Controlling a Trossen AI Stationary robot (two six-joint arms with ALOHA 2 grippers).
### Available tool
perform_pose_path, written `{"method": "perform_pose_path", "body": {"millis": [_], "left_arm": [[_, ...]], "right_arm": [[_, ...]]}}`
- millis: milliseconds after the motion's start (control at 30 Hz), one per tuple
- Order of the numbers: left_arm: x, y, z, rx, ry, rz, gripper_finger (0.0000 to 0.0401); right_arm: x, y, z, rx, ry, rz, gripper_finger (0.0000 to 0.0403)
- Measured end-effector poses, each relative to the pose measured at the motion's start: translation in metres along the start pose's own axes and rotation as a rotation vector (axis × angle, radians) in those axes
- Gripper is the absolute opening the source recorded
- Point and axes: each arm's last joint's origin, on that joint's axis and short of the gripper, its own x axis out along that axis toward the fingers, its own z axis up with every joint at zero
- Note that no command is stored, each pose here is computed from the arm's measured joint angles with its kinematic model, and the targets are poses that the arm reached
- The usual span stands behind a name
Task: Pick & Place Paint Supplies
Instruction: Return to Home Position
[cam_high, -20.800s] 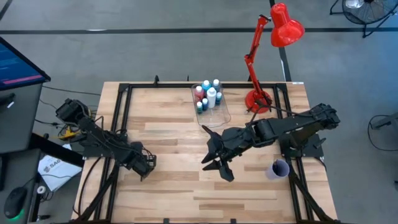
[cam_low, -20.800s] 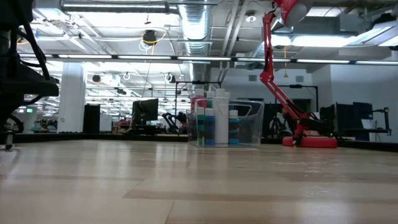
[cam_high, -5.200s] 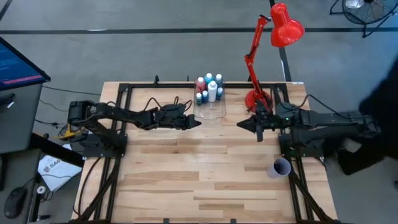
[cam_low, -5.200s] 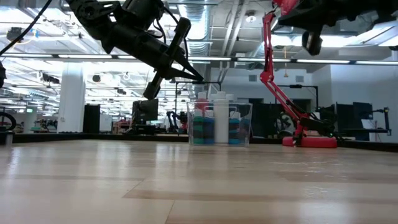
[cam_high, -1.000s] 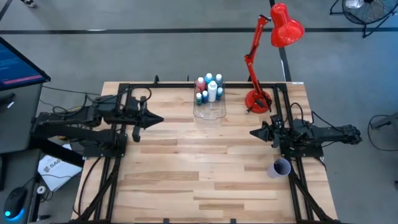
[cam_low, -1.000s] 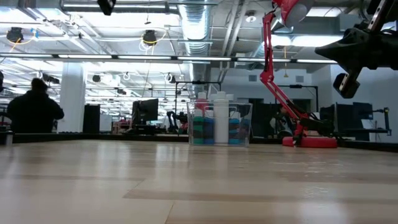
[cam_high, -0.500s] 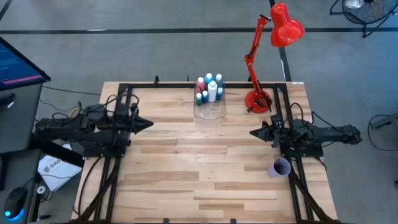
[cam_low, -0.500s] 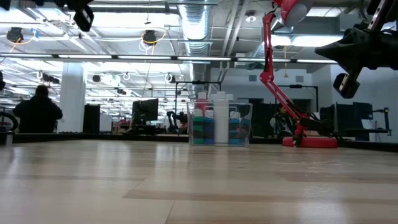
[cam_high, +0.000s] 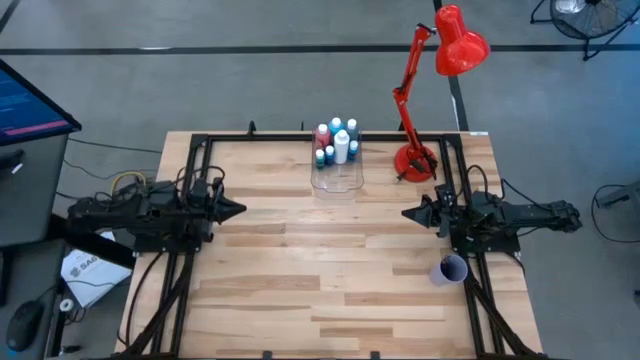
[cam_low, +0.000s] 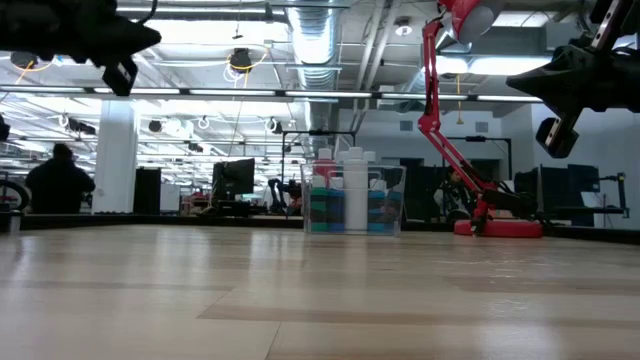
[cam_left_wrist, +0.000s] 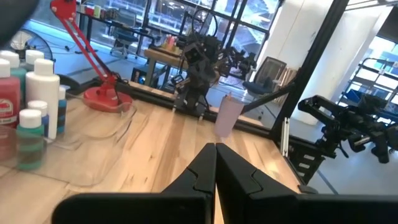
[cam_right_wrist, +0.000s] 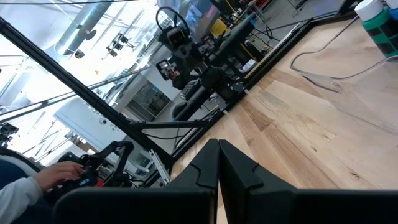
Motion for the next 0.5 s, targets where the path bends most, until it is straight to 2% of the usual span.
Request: {"method": "perform_pose_path", "body": {"millis": [333, 500], "left_arm": [[-0.005, 0.006, -0.025, 0.002, -0.029, -0.055, 0.0000], [-0.002, 0.011, -0.039, 0.008, 0.015, -0.043, 0.0000]], "right_arm": [[0.000, 0.000, 0.000, 0.000, 0.000, 0.000, 0.0000], [0.000, 0.000, 0.000, 0.000, 0.000, 0.001, 0.0000]]}}
